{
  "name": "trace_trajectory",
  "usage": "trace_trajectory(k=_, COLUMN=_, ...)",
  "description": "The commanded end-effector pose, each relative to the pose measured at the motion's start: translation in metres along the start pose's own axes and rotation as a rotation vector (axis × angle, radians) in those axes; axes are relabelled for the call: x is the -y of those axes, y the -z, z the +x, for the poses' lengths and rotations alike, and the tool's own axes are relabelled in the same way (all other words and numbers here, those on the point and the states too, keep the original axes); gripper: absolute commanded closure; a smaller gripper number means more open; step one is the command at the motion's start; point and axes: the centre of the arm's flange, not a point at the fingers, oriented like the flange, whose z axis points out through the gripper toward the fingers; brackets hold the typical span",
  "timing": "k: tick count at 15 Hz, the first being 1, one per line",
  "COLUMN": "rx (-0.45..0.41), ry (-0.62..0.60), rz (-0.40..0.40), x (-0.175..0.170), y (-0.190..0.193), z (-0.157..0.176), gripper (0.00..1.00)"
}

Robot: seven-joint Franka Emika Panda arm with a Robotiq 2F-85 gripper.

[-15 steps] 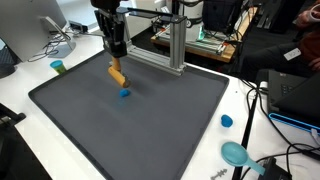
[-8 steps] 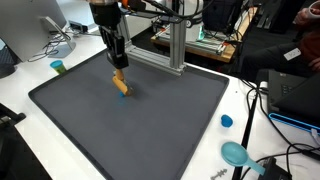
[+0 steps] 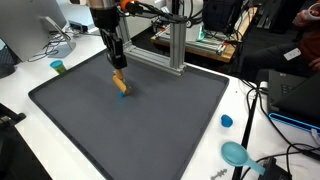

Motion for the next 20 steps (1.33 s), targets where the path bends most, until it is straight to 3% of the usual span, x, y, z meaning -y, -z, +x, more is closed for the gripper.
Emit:
trace_trajectory(k=1, rx=-0.043, ry=-0.007, rz=0.019, x=-0.002, y=0.001, z=-0.003, gripper=0.78)
trace_trajectory(k=9, rx=0.0, ry=0.002, rz=-0.002, x=0.008, y=-0.024, z=-0.007, gripper=0.78)
trace_trajectory(k=10, rx=0.005, ry=0.012, rz=0.0, x=0.006, y=-0.015, z=-0.007, gripper=0.53)
trace_trajectory(k=14, rx=0.012, ry=0.015, rz=-0.002, x=0.009, y=-0.02, z=-0.008, gripper=0.53)
trace_trajectory(k=15, rx=0.013, ry=0.015, rz=-0.003, x=0.009, y=-0.02, z=-0.008, gripper=0.78)
trace_trajectory(k=20, rx=0.014, ry=0.015, rz=-0.001, x=0.015, y=-0.034, z=-0.003, gripper=0.78)
